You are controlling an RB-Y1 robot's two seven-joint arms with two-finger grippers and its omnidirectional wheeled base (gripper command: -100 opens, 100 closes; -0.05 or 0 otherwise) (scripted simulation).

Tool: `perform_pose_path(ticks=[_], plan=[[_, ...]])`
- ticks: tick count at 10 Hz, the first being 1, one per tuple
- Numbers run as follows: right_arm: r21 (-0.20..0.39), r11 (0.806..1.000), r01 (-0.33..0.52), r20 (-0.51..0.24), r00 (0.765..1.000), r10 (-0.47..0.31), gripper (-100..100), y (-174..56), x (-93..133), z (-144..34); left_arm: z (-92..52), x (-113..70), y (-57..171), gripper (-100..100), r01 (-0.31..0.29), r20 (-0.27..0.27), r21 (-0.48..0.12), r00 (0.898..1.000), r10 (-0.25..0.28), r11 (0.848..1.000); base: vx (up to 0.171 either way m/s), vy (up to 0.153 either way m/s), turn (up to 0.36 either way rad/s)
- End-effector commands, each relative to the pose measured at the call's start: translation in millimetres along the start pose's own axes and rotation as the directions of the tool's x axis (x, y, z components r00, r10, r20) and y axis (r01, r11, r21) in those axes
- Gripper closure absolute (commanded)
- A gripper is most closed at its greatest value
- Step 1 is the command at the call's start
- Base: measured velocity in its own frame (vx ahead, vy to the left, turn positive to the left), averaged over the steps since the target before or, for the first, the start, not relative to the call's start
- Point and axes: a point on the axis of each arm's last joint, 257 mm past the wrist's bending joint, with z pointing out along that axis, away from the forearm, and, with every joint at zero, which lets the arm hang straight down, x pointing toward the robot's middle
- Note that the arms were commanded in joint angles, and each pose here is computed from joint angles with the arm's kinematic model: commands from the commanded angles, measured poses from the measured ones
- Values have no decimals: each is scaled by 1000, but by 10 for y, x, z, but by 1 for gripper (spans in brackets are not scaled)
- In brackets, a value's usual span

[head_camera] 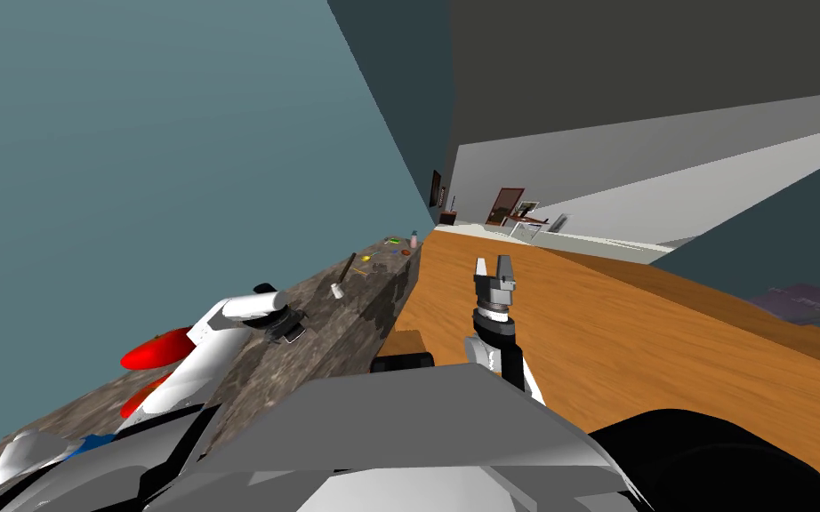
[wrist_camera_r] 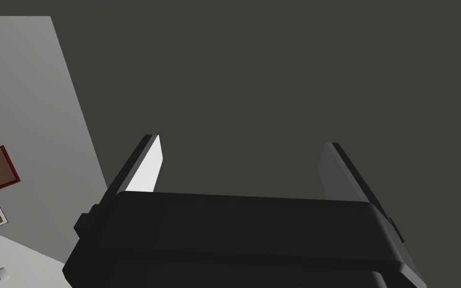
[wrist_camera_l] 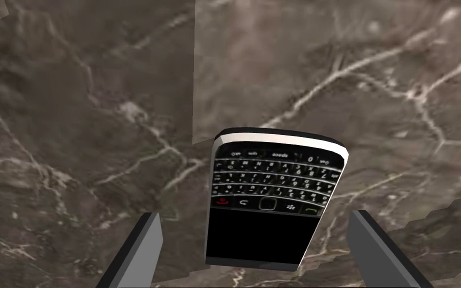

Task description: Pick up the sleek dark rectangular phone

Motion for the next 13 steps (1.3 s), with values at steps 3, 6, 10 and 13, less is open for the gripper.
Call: perform_pose_path(ticks=[3, 6, 10, 13], plan=[[0, 1000, 0, 0, 1000, 0, 0, 0, 0, 0, 81, 24, 7, 100, 3, 2, 1, 1000, -3, 1000, -3, 19, -14], [0, 1000, 0, 0, 1000, 0, 0, 0, 0, 0, 80, 25, 9, 100, 2, 1, 0, 1000, -2, 1000, 0, 0, -4], [0, 1000, 0, 0, 1000, 0, 0, 0, 0, 0, -60, -26, 6, 100, -2, 2, 2, 1000, 2, 1000, 2, -13, 20], [0, 1000, 0, 0, 1000, 0, 0, 0, 0, 0, -69, -31, 0, 0, -3, 2, 3, 1000, 3, 1000, 1, -15, 11]])
